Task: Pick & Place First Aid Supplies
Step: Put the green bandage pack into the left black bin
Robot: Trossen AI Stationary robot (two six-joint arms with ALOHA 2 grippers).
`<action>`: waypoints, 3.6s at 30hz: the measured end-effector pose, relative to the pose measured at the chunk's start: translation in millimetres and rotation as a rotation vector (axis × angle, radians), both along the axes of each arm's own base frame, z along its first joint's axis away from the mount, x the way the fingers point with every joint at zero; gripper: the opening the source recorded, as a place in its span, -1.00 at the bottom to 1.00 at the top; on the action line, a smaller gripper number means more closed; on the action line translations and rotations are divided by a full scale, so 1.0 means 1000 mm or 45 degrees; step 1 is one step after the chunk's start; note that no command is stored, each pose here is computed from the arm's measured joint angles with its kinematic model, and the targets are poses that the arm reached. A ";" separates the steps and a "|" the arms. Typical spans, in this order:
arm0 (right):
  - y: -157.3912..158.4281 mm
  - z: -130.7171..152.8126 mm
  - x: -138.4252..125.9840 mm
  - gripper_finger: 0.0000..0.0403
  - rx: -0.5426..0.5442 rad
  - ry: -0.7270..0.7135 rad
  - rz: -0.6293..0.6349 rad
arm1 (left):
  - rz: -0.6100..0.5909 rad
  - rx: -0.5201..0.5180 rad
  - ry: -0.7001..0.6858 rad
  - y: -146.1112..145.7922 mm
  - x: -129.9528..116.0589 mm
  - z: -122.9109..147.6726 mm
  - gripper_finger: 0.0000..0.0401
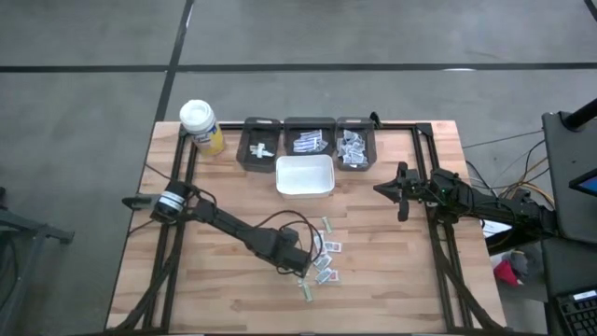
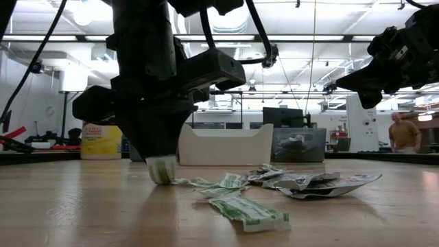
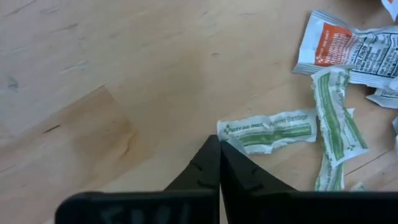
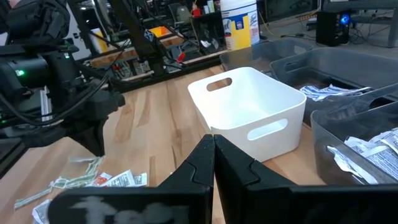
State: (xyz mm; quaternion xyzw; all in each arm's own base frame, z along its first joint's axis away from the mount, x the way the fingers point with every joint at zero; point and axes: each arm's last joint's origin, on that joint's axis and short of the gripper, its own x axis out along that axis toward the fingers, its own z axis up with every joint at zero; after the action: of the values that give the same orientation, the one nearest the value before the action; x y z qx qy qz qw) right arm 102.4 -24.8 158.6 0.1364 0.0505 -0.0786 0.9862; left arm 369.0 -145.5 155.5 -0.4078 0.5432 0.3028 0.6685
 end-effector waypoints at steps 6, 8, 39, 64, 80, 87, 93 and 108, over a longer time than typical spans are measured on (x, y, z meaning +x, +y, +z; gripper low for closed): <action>0.000 0.000 0.000 -0.96 0.000 -0.001 0.000 | -0.004 0.042 0.140 0.003 -0.010 0.008 -1.00; 0.000 0.000 0.000 -0.96 0.000 0.000 0.000 | -0.001 0.081 0.184 0.004 -0.013 0.014 -1.00; 0.000 -0.001 0.000 -0.96 0.002 0.008 0.000 | 0.043 0.081 0.118 0.003 -0.010 0.044 -0.58; 0.000 -0.001 0.001 -0.96 0.004 0.012 0.000 | -0.100 0.052 0.125 0.009 -0.029 -0.011 -0.72; 0.000 -0.001 0.001 -0.96 0.015 0.013 -0.002 | -0.395 0.013 -0.058 0.009 -0.042 0.045 -0.99; 0.000 -0.001 0.001 -0.96 0.014 0.014 -0.002 | -0.377 0.341 -0.327 0.024 -0.052 0.091 -1.00; 0.000 -0.001 0.001 -0.96 0.014 0.014 -0.002 | -0.040 1.104 -0.508 0.064 -0.055 0.140 -1.00; 0.000 -0.001 0.001 -0.96 0.043 0.010 -0.007 | 0.200 0.869 0.026 0.299 -0.077 0.130 -1.00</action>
State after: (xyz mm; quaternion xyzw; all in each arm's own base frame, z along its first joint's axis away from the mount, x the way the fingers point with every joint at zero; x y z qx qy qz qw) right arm 103.0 -25.0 157.4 0.1528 0.0553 -0.0808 0.9834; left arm 291.6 153.5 285.5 -0.1983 0.3844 0.5215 0.7355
